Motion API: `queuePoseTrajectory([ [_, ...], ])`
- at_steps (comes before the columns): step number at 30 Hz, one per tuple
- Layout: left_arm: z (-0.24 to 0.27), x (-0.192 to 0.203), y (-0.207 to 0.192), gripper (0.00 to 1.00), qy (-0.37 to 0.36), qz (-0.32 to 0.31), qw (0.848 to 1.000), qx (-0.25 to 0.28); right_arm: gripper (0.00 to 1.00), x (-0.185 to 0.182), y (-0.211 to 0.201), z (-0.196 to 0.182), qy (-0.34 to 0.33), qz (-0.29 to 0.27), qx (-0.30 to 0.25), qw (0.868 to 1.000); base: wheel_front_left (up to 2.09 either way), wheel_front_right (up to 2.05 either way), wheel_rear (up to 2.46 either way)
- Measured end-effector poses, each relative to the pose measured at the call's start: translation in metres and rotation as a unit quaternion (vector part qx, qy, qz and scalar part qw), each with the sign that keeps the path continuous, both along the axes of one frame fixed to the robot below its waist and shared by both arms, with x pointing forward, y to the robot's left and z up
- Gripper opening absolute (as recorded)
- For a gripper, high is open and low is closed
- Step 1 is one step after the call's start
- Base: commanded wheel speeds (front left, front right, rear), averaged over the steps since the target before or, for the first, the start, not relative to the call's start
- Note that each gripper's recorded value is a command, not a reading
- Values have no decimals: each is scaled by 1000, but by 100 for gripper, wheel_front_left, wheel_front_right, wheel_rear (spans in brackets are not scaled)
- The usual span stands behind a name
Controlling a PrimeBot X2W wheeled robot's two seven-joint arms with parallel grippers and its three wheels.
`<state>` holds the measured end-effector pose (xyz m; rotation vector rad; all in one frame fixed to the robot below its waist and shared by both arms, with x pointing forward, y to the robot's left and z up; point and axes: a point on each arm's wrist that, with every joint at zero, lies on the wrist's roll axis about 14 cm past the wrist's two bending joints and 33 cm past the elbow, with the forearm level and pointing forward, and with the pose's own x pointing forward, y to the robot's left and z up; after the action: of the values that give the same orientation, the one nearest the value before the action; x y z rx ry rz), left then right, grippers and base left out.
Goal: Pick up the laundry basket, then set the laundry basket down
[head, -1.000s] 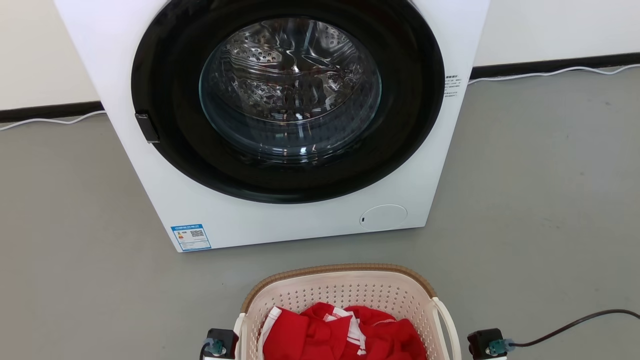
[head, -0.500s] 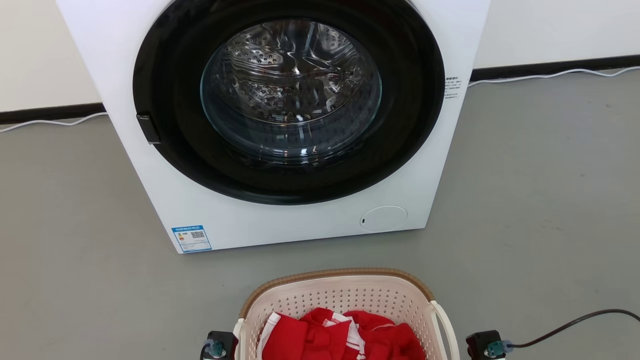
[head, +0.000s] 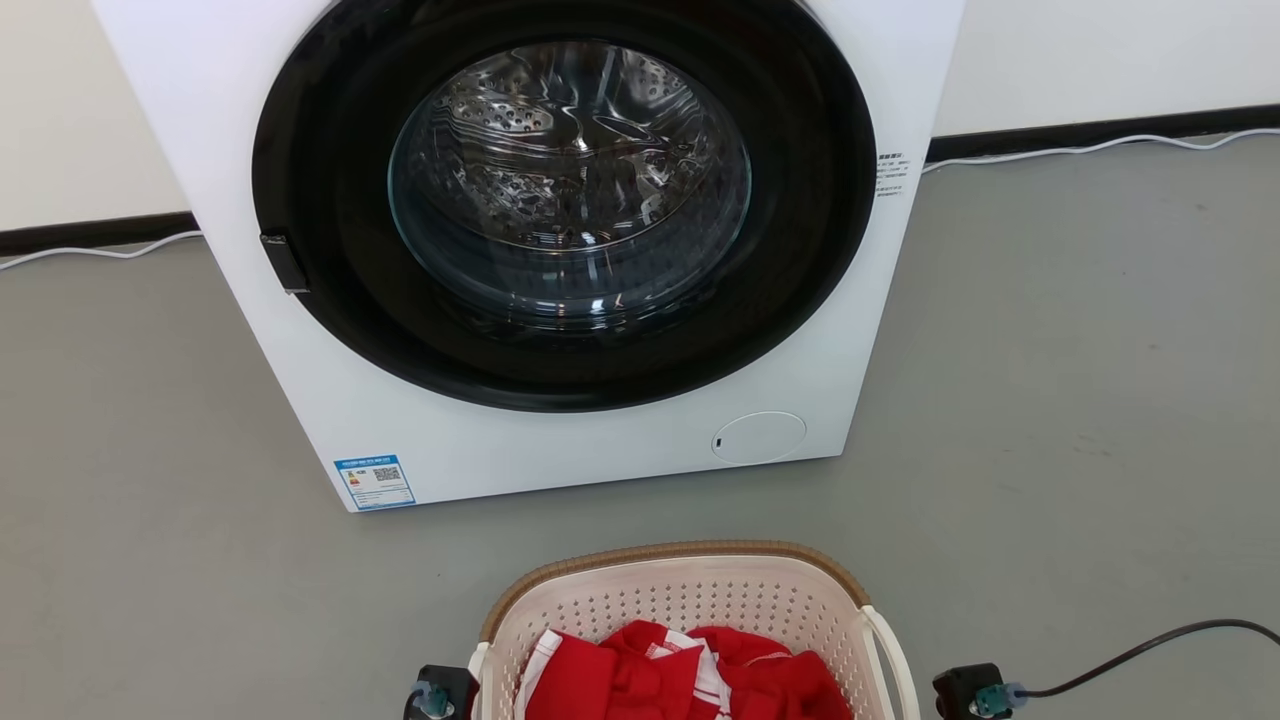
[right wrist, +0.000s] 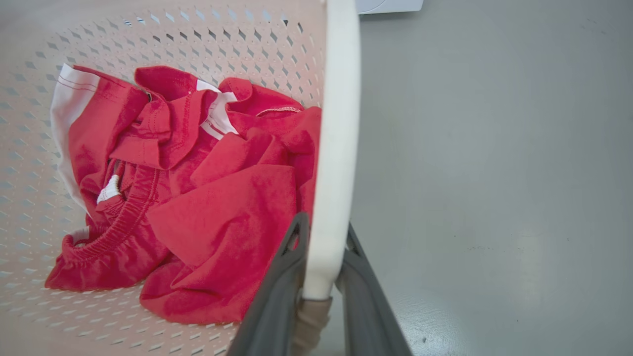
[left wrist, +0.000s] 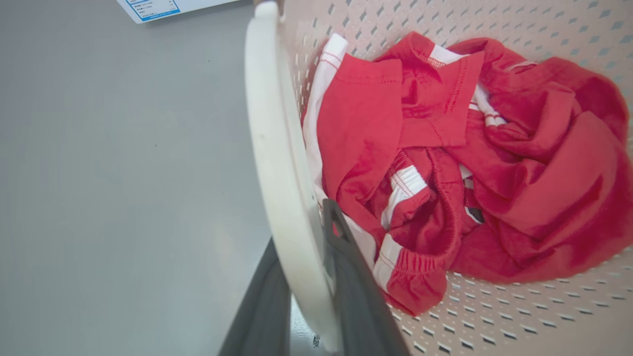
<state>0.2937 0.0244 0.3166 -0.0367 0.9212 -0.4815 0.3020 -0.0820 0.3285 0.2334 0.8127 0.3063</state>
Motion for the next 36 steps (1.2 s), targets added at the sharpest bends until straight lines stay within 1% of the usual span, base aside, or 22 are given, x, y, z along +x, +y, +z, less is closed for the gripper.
queuePoseTrajectory([
  [36, -3, -4, -9, 0, 10, -10, 1000, 2, 0, 1, -3, -1, 8, -8, 6, 1000, 0, 0, 0],
])
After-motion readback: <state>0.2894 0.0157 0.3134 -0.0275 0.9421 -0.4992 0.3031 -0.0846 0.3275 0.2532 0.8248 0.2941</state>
